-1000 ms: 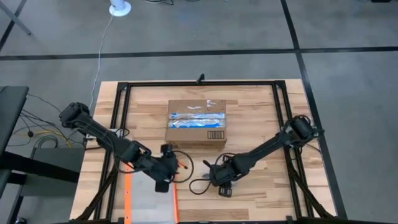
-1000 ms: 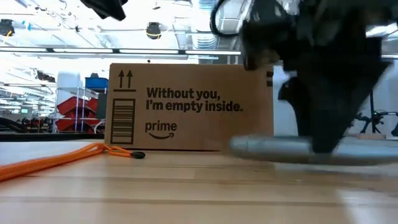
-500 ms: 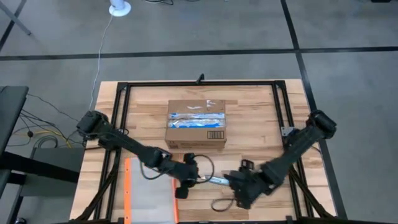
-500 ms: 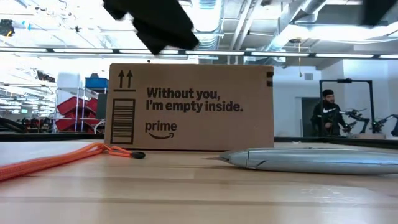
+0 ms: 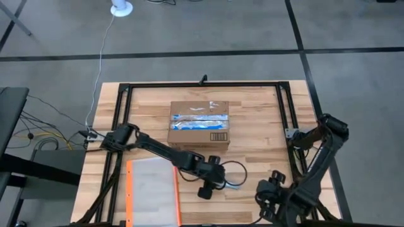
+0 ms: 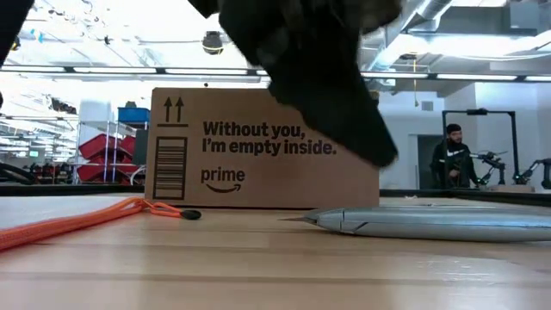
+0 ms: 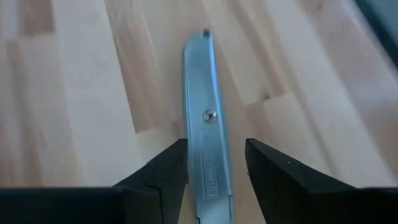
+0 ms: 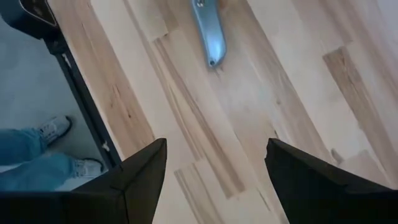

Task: Unpack boxes
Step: Open the cardboard box with the silver cutter

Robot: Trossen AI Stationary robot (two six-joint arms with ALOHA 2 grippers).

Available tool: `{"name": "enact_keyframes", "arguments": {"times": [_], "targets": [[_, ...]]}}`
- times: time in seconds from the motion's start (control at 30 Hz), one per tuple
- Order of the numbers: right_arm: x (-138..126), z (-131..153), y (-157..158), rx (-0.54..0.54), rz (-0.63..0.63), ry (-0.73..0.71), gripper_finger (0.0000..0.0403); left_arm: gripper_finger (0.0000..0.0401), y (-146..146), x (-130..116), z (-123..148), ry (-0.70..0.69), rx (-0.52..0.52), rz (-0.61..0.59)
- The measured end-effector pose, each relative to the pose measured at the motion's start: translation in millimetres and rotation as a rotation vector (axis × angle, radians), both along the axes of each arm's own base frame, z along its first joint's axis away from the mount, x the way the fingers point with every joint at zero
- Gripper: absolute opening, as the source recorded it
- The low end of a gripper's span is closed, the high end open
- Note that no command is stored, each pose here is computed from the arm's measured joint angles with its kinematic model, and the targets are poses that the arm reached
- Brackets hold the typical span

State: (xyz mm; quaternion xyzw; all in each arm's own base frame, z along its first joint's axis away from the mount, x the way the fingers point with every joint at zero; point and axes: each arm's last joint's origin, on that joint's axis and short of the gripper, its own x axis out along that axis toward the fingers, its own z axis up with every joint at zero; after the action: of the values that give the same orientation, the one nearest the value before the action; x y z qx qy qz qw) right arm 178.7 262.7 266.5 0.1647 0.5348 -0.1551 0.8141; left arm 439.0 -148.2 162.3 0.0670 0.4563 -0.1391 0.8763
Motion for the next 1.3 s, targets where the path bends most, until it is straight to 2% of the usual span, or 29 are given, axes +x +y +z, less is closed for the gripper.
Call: {"name": "enact_keyframes", "arguments": {"times": [0.2,0.37,0.53,0.77,0.87,1.07,1.3], "targets": [[-8.6,0.1,2.4,-0.026,-0.012,-0.018,0.0254,0.016,2.6,0.0,-17.1,0.1,0.027,0.037],[-9.2,-4.9,-0.5,-0.054,-0.016,-0.008,0.0254,0.0156,3.2,-0.1,-19.2,0.086,0.038,0.028],[-10.7,-17.1,-4.2,-0.066,-0.052,0.008,0.0254,0.0092,5.0,-1.3,-19.0,0.095,0.062,0.024],[-12.0,-23.2,-6.9,-0.079,-0.09,0.004,0.0254,0.0092,1.9,-4.9,-13.6,0.13,0.099,0.0],[-11.3,-22.9,-7.2,-0.088,-0.1,-0.021,0.0254,0.0092,-2.1,-4.3,-0.7,0.158,0.149,-0.003],[-8.1,-21.3,-6.8,-0.092,-0.156,-0.129,0.0254,0.0092,-13.7,2.5,46.3,0.088,0.275,-0.025],[-14.8,-24.0,-4.6,-0.068,-0.332,-0.361,0.0245,0.0092,-14.9,-5.8,101.2,0.007,0.377,-0.01]]}}
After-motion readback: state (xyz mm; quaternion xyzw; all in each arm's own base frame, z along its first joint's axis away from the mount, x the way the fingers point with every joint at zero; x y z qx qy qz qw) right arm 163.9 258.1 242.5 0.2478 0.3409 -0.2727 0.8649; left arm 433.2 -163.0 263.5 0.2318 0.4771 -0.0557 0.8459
